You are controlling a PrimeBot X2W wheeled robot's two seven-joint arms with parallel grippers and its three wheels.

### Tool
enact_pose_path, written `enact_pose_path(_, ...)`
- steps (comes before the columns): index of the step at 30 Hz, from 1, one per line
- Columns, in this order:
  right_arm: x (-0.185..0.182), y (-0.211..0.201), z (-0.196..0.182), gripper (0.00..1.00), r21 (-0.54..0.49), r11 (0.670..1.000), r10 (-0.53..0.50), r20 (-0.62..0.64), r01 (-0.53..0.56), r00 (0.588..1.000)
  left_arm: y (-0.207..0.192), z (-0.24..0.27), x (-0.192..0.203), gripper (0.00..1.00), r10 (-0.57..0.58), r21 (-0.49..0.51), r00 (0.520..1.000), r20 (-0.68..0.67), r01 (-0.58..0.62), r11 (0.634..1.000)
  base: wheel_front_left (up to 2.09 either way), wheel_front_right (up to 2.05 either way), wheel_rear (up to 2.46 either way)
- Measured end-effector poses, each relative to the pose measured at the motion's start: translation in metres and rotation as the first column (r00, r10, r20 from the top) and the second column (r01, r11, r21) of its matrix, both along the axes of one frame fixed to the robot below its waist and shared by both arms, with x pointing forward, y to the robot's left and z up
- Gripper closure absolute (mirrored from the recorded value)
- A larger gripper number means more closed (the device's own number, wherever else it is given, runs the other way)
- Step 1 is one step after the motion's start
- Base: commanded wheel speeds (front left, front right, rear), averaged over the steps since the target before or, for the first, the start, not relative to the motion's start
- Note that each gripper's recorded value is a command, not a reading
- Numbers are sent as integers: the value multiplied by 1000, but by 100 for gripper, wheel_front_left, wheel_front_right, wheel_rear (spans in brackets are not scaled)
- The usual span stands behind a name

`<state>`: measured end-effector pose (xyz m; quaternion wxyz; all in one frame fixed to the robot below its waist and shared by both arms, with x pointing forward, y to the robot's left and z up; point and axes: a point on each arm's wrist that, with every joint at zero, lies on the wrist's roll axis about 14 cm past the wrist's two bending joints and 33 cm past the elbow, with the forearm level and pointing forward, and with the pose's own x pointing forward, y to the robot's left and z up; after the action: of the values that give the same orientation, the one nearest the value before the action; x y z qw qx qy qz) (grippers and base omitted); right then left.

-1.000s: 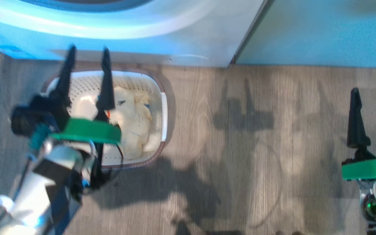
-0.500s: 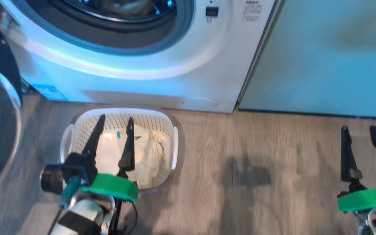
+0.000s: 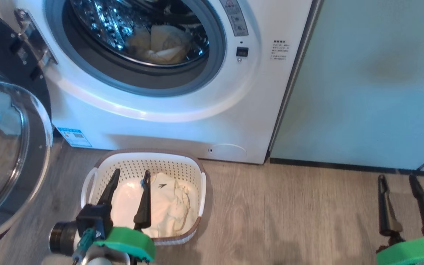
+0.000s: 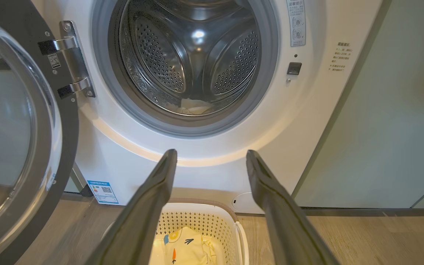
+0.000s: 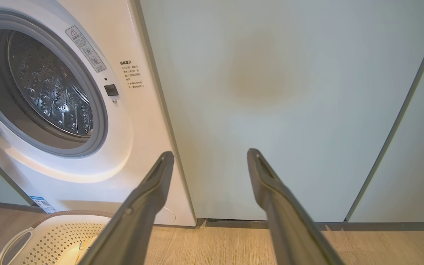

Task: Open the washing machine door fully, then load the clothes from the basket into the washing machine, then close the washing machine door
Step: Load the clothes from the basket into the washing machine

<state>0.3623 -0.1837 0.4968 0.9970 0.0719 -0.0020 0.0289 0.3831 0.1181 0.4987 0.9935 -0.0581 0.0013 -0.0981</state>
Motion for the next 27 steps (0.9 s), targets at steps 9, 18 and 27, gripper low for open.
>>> enact_pose_path(9,-16,0,5,0,3,1000,-9,3,9,1000,10,4,-13,0,31,2,999,10,-31,1000,0,0,0)
enact_pose_path(18,-18,2,4,0,8,1000,-6,-6,6,1000,11,7,-14,0,35,0,999,17,-35,999,0,0,0)
enact_pose_path(27,-17,4,1,0,3,1000,-1,-14,1,1000,12,1,-14,0,43,0,999,0,-43,999,0,0,0)
